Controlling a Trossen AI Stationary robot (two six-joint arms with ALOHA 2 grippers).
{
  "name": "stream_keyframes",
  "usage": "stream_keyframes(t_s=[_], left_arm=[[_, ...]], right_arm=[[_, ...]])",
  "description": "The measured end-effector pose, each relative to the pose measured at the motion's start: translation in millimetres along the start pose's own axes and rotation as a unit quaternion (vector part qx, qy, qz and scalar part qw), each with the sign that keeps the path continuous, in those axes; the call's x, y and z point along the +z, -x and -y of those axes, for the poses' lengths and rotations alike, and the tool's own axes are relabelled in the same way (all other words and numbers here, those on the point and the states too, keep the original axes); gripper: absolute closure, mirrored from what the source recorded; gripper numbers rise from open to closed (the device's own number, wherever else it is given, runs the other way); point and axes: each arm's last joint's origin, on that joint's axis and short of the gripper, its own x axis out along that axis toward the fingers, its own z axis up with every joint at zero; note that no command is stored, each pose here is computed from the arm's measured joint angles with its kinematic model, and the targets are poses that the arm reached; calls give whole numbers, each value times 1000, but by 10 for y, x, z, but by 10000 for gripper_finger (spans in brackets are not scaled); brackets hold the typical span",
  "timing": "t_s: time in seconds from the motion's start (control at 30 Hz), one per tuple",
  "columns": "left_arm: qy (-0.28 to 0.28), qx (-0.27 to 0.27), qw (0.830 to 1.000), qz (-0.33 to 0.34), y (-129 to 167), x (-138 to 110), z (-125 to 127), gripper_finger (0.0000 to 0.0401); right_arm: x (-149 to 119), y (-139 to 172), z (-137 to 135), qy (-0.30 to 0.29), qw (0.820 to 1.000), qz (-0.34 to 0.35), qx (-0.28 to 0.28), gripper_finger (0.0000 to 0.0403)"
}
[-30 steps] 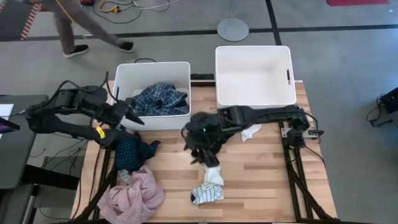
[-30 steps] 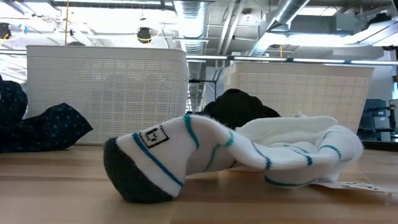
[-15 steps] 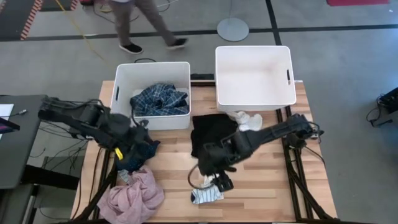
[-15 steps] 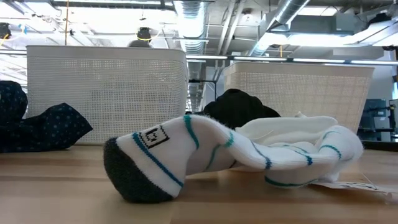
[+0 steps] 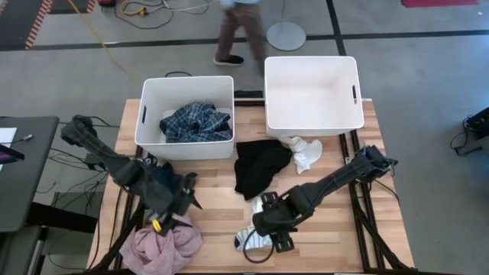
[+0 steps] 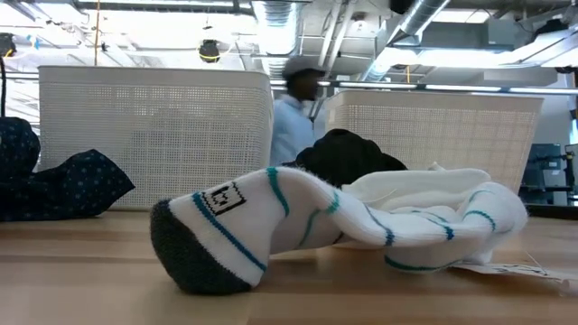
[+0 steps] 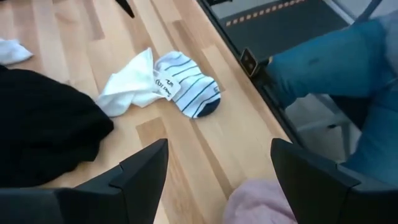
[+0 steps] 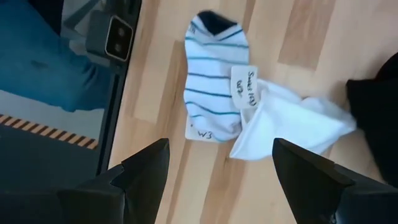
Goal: Sort clothes
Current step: Put the white patterned sock into the right laundry bin
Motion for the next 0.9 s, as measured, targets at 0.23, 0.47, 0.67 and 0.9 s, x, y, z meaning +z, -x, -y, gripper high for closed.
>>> stream_keyframes(t_s=[0.23, 0.47, 0.67, 0.9], left_arm=[[-13, 17, 999, -27, -620, -27, 237, 124], [-13, 69, 997, -41, -1142, -129, 318, 124], [-16, 66, 998, -7, -1451, -130, 361, 124], [-17, 75, 997, -4, -1740, -199, 311, 124]], right_arm=[[-55, -56, -110, 1, 1000, 1, -15, 101], [-107, -60, -279, 14, 999, 17, -45, 101], [-182, -56, -492, 40, 994, 43, -91, 101], [-272, -39, -723, 63, 985, 81, -140, 101]])
